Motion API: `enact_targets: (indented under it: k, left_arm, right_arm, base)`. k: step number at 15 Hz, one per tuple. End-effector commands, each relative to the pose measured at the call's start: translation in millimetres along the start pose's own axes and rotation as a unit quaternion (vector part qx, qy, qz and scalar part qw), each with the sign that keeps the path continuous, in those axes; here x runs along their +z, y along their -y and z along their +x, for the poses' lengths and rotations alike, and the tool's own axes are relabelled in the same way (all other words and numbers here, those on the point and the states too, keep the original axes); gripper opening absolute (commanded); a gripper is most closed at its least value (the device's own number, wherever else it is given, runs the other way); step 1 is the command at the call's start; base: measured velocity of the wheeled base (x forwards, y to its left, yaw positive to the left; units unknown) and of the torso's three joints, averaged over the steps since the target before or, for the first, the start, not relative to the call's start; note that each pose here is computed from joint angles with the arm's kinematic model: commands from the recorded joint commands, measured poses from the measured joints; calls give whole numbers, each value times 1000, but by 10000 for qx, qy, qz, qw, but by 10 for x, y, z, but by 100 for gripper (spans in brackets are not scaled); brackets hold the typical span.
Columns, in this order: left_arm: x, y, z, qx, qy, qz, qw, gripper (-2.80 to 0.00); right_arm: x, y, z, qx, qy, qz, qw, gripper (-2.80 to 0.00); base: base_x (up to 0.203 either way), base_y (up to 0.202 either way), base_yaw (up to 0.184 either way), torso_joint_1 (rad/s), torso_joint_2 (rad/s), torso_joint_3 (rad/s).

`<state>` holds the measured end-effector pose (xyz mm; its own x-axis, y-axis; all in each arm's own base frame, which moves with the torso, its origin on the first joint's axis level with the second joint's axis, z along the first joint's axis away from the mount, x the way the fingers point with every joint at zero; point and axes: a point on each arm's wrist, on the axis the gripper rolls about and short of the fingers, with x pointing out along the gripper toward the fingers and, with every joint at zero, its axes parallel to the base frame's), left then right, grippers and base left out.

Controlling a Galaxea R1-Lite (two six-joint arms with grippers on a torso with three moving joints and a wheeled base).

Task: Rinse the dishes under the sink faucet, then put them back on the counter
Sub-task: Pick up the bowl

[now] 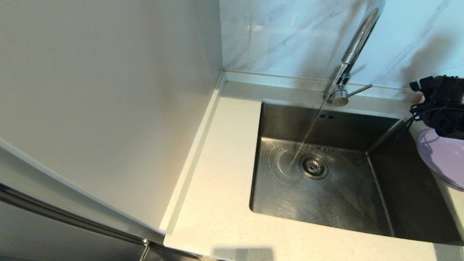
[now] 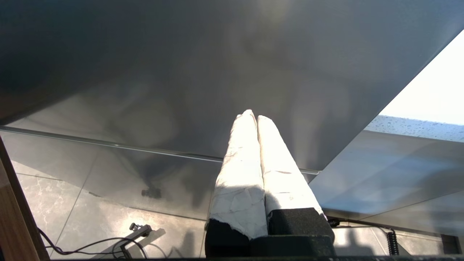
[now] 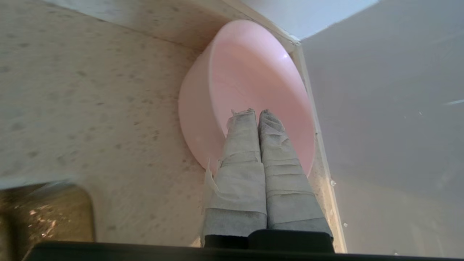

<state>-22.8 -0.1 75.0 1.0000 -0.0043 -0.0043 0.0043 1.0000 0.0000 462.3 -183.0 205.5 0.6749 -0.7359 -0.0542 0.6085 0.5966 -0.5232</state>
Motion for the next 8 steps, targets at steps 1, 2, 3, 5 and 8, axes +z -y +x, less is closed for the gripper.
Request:
enact_targets:
  k: [1,2,3,5,8]
  left_arm:
    - [0,0,0,1,-2,0,10000,-280]
    - [0,0,0,6,-2,0,10000,-280]
    - [0,0,0,6,-2,0,10000,-280]
    - [0,0,0,6,-2,0,10000,-280]
    - [0,0,0,0,-2,0,10000,-280]
  right_arm:
    - [45,70,-98,196,71,-30,9998,-280]
    - [78,111,-150,334,134,-30,9993,-280]
    - [125,157,-192,418,226,4,9989,-280]
    - [213,235,-277,531,366,48,9979,-280]
    - [219,264,-380,800,405,34,9960,-280]
  base:
    - [0,0,0,0,0,0]
    - [0,0,0,0,0,0]
    - [0,0,0,0,0,0]
    - [0,0,0,0,0,0]
    - [0,0,0,0,0,0]
